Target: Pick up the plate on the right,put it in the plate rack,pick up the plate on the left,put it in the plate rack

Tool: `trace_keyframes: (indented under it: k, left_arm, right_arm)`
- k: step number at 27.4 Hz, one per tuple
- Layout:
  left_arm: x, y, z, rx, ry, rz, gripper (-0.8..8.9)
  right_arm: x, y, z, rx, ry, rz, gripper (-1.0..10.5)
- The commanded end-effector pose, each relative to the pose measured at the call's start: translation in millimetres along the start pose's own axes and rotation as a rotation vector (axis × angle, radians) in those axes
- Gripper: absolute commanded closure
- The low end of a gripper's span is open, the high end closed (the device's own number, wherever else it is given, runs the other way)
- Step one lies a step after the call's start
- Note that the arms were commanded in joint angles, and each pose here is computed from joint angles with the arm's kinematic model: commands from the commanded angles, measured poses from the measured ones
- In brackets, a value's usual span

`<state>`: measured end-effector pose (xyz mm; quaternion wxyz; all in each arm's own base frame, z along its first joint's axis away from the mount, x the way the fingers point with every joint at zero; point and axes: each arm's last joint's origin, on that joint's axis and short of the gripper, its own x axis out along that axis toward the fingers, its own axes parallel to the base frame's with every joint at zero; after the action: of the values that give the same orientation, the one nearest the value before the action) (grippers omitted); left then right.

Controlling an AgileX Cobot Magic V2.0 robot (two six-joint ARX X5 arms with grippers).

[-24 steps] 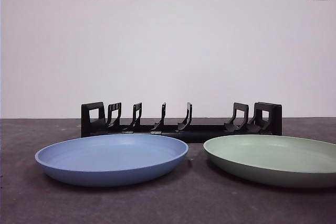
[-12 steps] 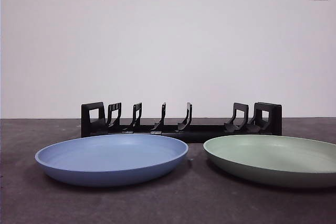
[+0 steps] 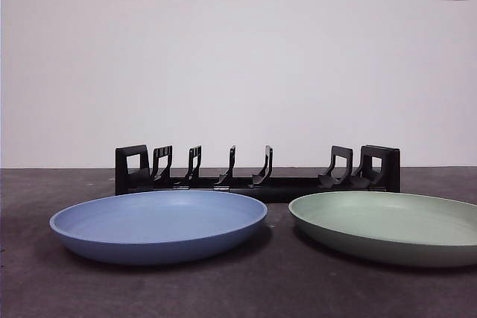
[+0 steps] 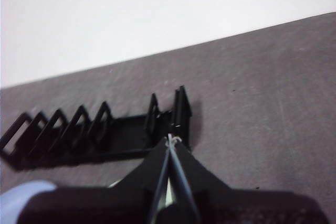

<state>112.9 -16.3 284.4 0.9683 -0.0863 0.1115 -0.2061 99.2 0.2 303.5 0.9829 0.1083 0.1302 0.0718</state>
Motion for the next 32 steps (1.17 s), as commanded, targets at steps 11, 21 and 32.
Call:
trace_keyframes:
  k: [11,21,32]
  left_arm:
    - [-6,-17,68,0.129,0.150,-0.163,8.20]
    - [-5,-24,76,0.136,0.178,-0.203,6.35]
    - [-3,-38,74,0.349,0.162,-0.339,1.03]
  right_arm:
    - [2,13,61,-0.180,0.314,0.058,9.6]
    - [6,13,62,-0.158,0.351,0.098,8.5]
    - [12,12,59,-0.086,0.401,0.106,3.2]
